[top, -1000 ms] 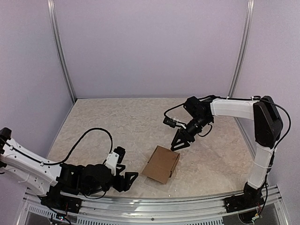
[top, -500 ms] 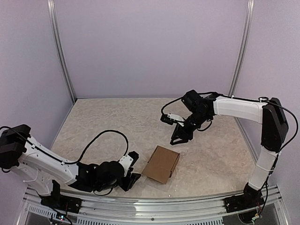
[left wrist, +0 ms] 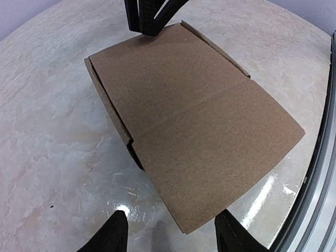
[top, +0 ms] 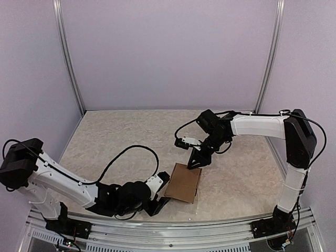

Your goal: Fold the paper box

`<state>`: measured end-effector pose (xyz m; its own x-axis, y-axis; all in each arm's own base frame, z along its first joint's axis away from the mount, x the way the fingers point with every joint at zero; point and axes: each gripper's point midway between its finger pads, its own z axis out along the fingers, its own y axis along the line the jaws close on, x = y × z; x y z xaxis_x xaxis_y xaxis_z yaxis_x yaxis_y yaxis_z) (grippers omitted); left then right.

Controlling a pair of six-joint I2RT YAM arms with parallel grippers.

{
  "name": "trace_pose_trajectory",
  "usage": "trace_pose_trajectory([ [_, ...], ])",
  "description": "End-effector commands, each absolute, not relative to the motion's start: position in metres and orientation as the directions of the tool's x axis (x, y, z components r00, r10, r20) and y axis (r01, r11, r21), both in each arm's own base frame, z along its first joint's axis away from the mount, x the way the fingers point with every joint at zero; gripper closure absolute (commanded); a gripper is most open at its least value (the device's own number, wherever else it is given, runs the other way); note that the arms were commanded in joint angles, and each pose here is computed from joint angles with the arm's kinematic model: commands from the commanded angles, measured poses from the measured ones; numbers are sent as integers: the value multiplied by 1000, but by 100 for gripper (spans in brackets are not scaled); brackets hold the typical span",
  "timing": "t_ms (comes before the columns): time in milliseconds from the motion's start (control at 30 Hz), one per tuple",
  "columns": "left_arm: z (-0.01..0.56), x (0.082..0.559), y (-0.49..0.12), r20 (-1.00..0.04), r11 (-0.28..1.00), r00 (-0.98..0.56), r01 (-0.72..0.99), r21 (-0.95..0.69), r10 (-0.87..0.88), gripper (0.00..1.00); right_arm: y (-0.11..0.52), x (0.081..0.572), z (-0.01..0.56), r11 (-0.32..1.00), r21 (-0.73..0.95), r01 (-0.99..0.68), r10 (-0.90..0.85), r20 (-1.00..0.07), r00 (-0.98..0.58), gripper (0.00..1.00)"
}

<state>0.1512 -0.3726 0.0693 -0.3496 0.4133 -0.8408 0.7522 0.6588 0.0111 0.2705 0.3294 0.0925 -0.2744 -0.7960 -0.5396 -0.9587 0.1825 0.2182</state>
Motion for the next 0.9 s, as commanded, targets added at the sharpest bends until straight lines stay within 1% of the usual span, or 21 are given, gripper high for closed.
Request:
trace_pose_trajectory([
  [0,62,145,-373,-817,646,-325,760,75,476,45,328,267,73,184,245,-952,-813,-507,-287,83],
  [167,65,143,-368,-813,656,-324,749,93,485,44,328,267,62,192,268,-944,-819,-487,-304,88],
  [233,68,143,-366,-816,661,-320,744,99,482,44,328,269,60,201,295,-934,-810,-486,-328,91],
  [300,75,144,-364,-823,669,-313,736,105,474,44,328,273,59,210,326,-922,-802,-482,-353,92],
  [500,87,140,-361,-841,654,-270,746,125,470,44,320,289,51,246,408,-879,-768,-471,-433,93],
  [733,88,138,-357,-849,645,-252,753,129,464,41,318,297,52,244,442,-863,-753,-474,-456,92],
  [867,87,148,-360,-855,649,-238,748,141,461,41,320,300,53,239,449,-861,-744,-484,-460,91],
])
